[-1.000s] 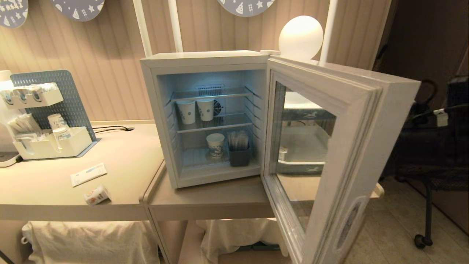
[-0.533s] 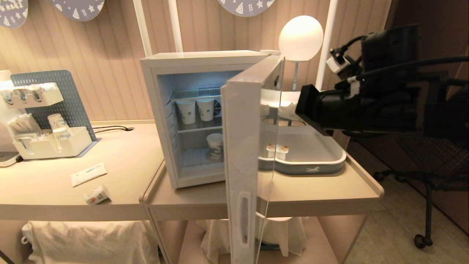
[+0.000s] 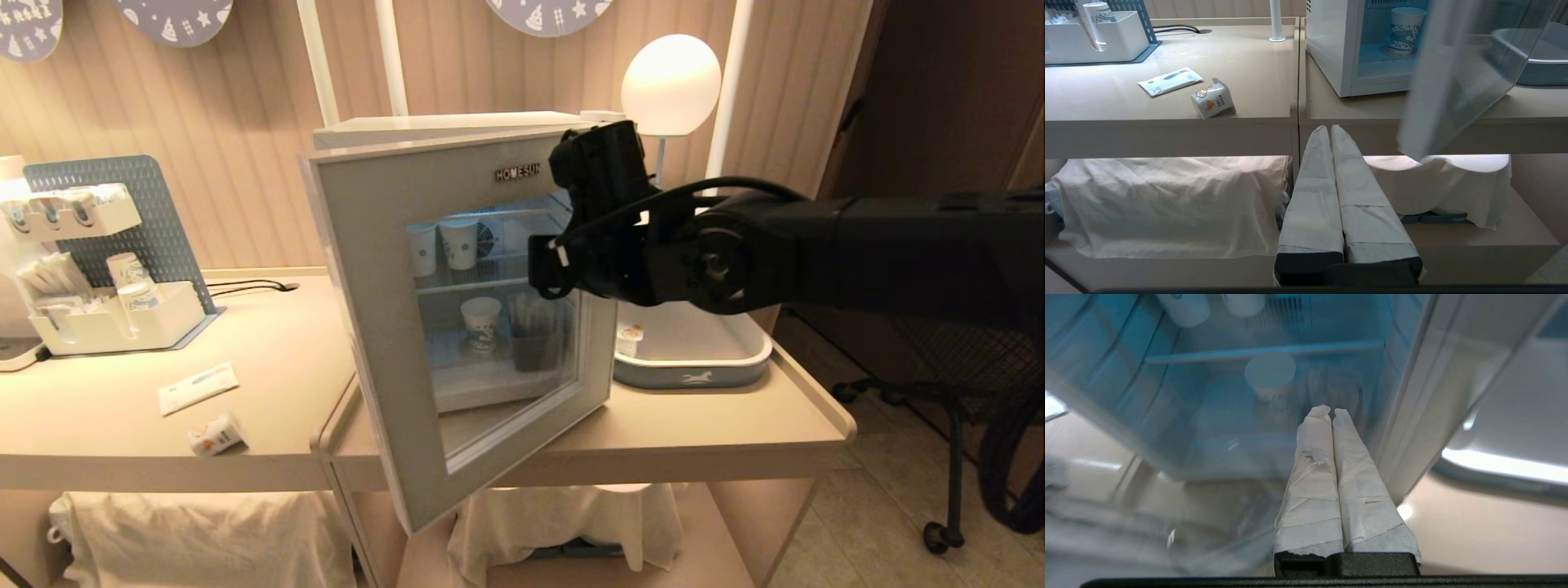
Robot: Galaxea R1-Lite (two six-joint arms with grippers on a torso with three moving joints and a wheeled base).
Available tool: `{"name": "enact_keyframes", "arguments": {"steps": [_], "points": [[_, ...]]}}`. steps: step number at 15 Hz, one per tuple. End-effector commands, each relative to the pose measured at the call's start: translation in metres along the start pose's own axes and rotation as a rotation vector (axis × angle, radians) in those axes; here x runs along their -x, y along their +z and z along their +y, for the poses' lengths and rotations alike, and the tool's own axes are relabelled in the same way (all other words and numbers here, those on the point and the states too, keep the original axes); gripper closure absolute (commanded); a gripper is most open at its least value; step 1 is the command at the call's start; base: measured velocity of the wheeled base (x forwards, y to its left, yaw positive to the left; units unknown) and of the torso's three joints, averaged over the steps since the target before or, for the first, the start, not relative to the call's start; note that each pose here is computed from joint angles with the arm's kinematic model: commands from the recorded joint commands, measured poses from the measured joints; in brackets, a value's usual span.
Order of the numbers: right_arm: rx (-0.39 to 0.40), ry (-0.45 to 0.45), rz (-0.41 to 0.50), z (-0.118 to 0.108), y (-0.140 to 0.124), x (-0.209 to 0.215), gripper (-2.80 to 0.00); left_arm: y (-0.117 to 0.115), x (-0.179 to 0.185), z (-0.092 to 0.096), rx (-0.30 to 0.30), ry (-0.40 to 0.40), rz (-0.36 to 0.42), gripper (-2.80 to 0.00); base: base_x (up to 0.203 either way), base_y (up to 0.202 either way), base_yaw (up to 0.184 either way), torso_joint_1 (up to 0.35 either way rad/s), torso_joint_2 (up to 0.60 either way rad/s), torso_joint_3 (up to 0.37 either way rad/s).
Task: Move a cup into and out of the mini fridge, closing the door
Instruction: Close the freezer door
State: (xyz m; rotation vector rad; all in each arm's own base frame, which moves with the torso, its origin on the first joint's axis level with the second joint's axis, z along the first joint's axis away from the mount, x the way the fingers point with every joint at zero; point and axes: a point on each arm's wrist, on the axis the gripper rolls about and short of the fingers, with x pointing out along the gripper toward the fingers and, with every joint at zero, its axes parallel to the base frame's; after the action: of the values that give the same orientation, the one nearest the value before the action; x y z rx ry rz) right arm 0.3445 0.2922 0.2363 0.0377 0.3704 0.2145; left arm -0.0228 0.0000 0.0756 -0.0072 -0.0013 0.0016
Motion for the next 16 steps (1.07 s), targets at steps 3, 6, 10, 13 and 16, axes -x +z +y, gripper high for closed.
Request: {"name": "enact_keyframes", "arguments": {"steps": [3,6,10,13,16], "points": [[0.04,-0.039,-0.096,0.009,-0.005,-0.019,0.0,0.0,0.0,0.0,0.0,0.0,0.001,0.0,0.0,0.0,0.0,0.0,0.0,0.0],[0.05,-0.038,-0.114,0.008,0.0,-0.014,0.0,0.0,0.0,0.0,0.0,0.0,0.001,0.0,0.0,0.0,0.0,0.0,0.0,0.0],[0.023,-0.061,-0.165,-0.001,0.024,0.014,0.0,0.0,0.0,0.0,-0.001,0.0,0.001,0.0,0.0,0.0,0.0,0.0,0.0,0.0],[-0.02,-0.173,-0.251,-0.037,0.059,0.084,0.0,0.0,0.0,0.0,0.0,0.0,0.001,0.0,0.0,0.0,0.0,0.0,0.0,0.0],[-0.084,-0.391,-0.377,-0.115,0.083,0.191,0.0,0.0,0.0,0.0,0.0,0.0,0.001,0.0,0.0,0.0,0.0,0.0,0.0,0.0]]}}
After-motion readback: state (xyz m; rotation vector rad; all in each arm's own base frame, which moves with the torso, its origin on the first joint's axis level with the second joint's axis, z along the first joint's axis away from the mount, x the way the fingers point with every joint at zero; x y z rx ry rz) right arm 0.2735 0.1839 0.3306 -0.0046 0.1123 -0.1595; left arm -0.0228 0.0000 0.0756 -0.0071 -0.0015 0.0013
